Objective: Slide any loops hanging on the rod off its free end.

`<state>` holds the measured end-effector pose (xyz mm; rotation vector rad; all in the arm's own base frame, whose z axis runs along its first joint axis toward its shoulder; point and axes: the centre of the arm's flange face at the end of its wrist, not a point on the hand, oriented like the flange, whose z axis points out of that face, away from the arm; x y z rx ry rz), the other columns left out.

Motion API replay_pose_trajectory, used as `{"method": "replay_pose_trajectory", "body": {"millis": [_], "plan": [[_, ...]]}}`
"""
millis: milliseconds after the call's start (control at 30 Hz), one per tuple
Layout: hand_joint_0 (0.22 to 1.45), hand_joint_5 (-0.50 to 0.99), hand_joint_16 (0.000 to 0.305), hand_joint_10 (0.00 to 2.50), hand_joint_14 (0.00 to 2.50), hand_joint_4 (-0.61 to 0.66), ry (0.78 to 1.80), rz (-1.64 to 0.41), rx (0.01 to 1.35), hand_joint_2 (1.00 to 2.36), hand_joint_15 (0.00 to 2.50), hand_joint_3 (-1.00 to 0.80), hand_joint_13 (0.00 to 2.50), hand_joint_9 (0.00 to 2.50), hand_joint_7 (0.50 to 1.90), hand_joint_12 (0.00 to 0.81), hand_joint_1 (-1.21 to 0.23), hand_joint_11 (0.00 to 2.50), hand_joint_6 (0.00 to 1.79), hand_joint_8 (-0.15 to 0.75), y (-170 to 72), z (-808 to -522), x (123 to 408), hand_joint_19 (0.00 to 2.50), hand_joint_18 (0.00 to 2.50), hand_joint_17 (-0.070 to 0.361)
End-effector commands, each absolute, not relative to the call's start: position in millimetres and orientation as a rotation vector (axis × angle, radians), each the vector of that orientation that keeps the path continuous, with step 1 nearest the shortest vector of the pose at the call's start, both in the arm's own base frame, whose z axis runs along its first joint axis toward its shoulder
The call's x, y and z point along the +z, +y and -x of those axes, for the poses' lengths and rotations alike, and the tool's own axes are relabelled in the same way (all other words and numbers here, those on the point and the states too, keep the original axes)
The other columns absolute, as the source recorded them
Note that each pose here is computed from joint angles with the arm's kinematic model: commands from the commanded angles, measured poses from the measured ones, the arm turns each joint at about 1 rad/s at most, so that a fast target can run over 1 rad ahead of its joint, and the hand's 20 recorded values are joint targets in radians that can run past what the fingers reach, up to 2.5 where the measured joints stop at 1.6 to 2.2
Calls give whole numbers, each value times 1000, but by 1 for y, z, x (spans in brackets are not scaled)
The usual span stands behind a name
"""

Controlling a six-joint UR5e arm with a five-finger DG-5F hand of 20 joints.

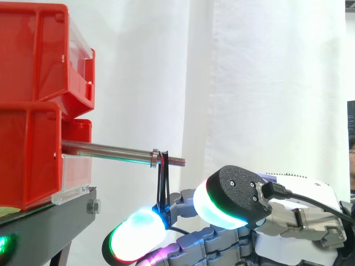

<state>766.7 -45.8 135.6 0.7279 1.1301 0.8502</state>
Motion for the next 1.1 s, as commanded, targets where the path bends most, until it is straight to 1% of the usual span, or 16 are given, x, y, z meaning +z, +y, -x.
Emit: {"method": "replay_pose_trajectory", "body": {"millis": [0,133,167,200,233,267,300,333,400,533,733,1067], "plan": [[549,-164,42,2,4,297,1125,-710,839,1008,116,-406,679,658,821,345,-527,67,503,310,-45,-768,131,255,581,94],[549,-162,42,0,4,306,1119,-709,838,1008,120,-406,681,659,829,346,-527,74,503,312,-47,-771,133,261,583,94],[550,-161,42,2,4,303,1126,-712,836,1008,123,-407,681,659,833,347,-527,79,503,312,-47,-773,124,258,582,94],[549,-161,42,3,4,303,1125,-711,838,1008,123,-406,681,659,833,347,-527,78,503,313,-46,-774,123,265,582,94],[550,-160,42,3,4,305,1130,-717,838,1008,123,-407,681,659,833,347,-527,85,503,311,-47,-776,111,265,581,94],[549,-159,42,2,4,303,1128,-721,840,1009,123,-404,683,660,833,347,-527,74,503,311,-48,-779,106,260,581,94],[550,-159,42,4,4,306,1109,-733,872,1008,123,-407,684,659,838,348,-527,79,503,313,-52,-791,96,265,582,94],[549,-159,42,2,5,307,1103,-735,884,1009,126,-406,684,662,835,346,-528,86,503,312,-54,-794,95,265,582,94],[550,-159,42,2,5,309,1095,-733,940,1008,133,-406,688,667,839,346,-528,88,503,312,-51,-804,97,272,583,94],[550,-157,42,3,5,314,1103,-711,986,1008,141,-404,696,674,850,349,-528,109,503,313,-45,-809,105,277,591,94],[554,-150,42,3,6,316,1095,-693,1003,1008,163,-407,721,698,868,350,-532,124,503,310,-46,-810,108,294,601,94],[557,-146,42,4,7,318,1122,-657,1036,1008,177,-405,740,713,886,351,-534,140,503,310,-47,-809,108,302,614,94]]}}
